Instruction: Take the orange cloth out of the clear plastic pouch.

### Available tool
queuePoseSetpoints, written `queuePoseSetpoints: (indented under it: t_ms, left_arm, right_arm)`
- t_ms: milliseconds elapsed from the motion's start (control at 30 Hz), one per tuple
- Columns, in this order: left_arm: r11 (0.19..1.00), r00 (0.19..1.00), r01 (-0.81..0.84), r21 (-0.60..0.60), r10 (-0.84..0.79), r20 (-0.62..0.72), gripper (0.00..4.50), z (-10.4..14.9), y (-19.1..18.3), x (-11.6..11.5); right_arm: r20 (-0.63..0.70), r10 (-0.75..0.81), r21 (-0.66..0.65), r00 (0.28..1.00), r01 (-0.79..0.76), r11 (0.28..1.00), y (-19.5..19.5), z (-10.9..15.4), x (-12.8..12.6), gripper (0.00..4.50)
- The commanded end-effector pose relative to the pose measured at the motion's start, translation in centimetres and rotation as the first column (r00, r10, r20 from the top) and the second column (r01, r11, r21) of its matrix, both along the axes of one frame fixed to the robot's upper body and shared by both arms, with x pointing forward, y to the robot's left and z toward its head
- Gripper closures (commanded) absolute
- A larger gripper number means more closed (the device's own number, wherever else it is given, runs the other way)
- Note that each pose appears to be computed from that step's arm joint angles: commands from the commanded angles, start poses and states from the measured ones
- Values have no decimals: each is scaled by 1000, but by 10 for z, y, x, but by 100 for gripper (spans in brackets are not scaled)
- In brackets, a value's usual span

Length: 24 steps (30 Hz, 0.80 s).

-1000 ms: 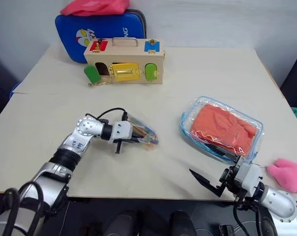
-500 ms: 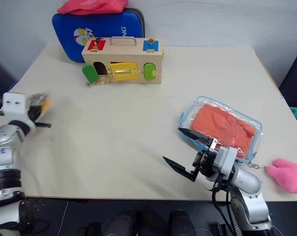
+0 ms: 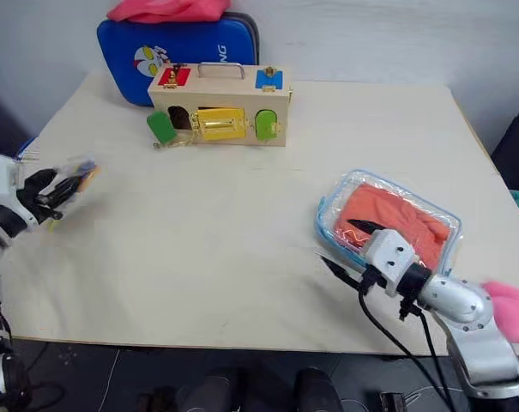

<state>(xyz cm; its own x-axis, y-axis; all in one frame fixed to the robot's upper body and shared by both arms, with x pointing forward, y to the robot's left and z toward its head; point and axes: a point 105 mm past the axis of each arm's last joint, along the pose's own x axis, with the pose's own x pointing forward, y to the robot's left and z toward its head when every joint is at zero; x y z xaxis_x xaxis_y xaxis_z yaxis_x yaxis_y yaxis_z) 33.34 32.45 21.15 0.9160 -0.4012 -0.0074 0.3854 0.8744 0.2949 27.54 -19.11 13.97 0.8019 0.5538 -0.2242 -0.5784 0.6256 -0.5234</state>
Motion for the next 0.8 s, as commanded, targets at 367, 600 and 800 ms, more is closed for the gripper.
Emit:
queuePoseSetpoints:
  t_ms: [367,600,800]
  left_arm:
    - [927,962,274,256,-269,-58,2,-31,-51,-18]
    - [871,950,313,378,-291,-116,2,-48,-57,-11]
    - [846,938,347,404,-319,-138,2,-61,-83,26]
  right_arm:
    - [-14,-158,-77,987,156,985,-13,-9,15,0]
    - [128,180,293,975,-211,932,33,36,-17,0]
    - [184,356,376,916,-401,836,45,44,-44,0]
